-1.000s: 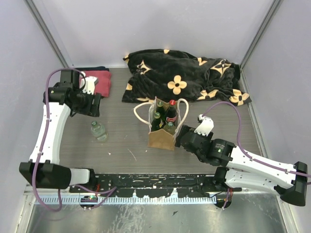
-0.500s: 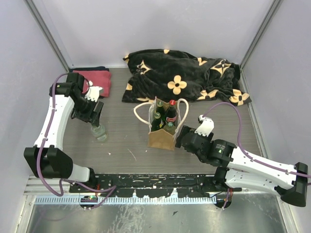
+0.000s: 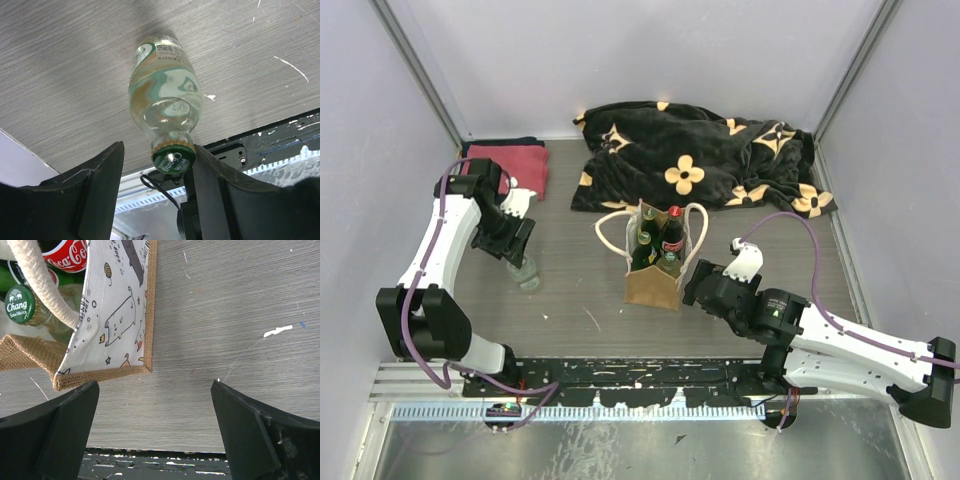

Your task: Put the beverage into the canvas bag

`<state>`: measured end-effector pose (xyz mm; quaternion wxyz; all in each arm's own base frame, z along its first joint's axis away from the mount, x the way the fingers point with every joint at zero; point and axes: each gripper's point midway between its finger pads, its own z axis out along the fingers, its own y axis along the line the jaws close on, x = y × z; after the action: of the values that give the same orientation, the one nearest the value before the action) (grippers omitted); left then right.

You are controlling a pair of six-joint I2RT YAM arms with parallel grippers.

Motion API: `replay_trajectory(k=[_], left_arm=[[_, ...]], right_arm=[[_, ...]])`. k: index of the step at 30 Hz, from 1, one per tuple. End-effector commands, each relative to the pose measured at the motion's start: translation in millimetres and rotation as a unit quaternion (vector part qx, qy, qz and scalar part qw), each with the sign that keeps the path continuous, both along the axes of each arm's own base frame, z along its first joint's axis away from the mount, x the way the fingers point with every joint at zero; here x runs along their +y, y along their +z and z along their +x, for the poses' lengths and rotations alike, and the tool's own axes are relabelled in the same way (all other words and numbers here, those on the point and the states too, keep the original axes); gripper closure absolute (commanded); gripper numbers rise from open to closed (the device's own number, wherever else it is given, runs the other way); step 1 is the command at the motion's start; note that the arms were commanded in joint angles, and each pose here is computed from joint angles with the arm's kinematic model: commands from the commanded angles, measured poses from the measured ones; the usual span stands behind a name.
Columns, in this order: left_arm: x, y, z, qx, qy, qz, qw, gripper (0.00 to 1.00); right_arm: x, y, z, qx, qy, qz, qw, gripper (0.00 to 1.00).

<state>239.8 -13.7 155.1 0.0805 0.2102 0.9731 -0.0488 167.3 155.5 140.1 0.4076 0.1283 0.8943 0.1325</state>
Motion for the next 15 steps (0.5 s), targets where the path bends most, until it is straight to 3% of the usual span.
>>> replay_trajectory(k=[1,7,10,12,15], left_arm=[[3.0,-3.7,9.9,-0.013,-0.021,0.008,1.0,0.37],[-0.5,-4.8,18.3,-0.013,-0.022,0.008,1.0,0.38],[-3.9,-6.0,17.7,-0.008,-0.026,0.006,1.0,0.45],[-4.7,-6.9,17.0,-0.007,-0.029,0.005,1.0,0.55],[-3.6,-6.1,18.4,-0.012,-0.029,0.009,0.999,0.83]], right_arm=[[-1.3,7.4,3.9,-0.014,-0.012,0.014,1.0,0.0],[-0.7,7.1,4.0,-0.014,-0.012,0.014,1.0,0.0],[-0.9,6.4,3.7,-0.013,-0.011,0.013,1.0,0.0],[-1.0,6.6,3.8,-0.014,-0.012,0.015,1.0,0.0],[-1.5,6.7,3.8,-0.014,-0.012,0.014,1.0,0.0]])
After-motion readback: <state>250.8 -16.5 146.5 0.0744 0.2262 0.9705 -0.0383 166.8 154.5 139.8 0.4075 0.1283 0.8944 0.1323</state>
